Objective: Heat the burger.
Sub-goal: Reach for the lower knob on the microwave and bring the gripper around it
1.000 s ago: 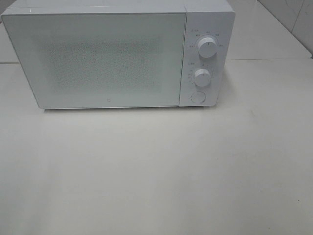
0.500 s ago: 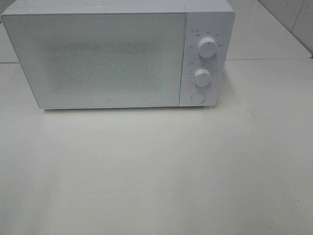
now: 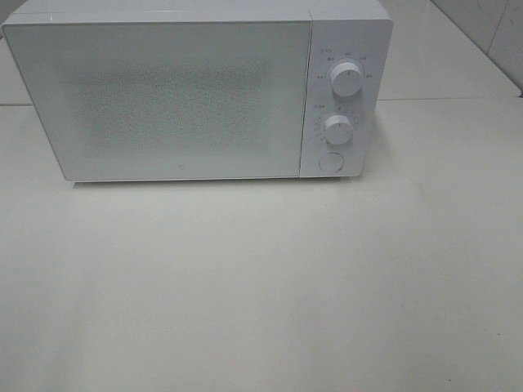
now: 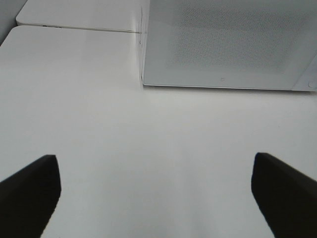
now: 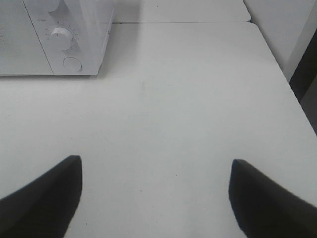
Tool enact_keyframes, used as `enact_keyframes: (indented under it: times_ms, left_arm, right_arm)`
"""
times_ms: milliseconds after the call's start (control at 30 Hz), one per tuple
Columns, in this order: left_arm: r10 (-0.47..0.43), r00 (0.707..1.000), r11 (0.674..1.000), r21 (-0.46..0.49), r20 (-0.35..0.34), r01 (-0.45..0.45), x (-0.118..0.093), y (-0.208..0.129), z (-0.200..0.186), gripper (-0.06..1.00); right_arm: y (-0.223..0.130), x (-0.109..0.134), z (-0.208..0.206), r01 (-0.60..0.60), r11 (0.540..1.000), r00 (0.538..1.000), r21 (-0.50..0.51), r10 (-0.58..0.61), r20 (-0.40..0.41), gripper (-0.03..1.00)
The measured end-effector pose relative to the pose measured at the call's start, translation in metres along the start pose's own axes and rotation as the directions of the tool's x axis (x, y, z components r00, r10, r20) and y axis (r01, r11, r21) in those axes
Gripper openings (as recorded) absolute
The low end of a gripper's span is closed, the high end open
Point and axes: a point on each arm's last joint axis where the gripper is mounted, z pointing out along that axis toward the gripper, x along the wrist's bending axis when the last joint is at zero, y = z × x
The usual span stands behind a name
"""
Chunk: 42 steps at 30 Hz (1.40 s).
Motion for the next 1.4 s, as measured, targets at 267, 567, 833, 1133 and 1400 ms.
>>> enact_keyframes:
  times_ms: [267, 567, 833, 1133, 1400]
  left_arm:
    - [0.0, 1.0, 1.0, 0.0, 0.0, 0.0, 0.0, 0.0, 0.0, 0.99]
    - [0.0, 1.0, 1.0, 0.0, 0.0, 0.0, 0.0, 0.0, 0.0, 0.99]
    - [0.0, 1.0, 1.0, 0.0, 0.0, 0.0, 0.0, 0.0, 0.0, 0.99]
    - [0.0, 1.0, 1.0, 0.0, 0.0, 0.0, 0.0, 0.0, 0.0, 0.99]
    - [0.0, 1.0, 1.0, 0.0, 0.0, 0.0, 0.0, 0.0, 0.0, 0.99]
  right_arm:
    - [0.012, 0.003, -0.004, -0.015, 0.992, 0.999, -0.122, 0.01, -0.037, 0.76]
    - [0.035, 0.008, 0.017, -0.004, 0.995, 0.999, -0.096, 0.0, -0.043, 0.76]
    - [0.046, 0.013, 0.045, -0.005, 0.997, 0.999, -0.072, 0.001, -0.052, 0.76]
    - [0.049, 0.019, 0.08, 0.004, 0.998, 0.998, -0.058, -0.008, -0.066, 0.76]
    - [0.05, 0.025, 0.114, 0.013, 0.998, 0.996, -0.063, -0.018, -0.085, 0.76]
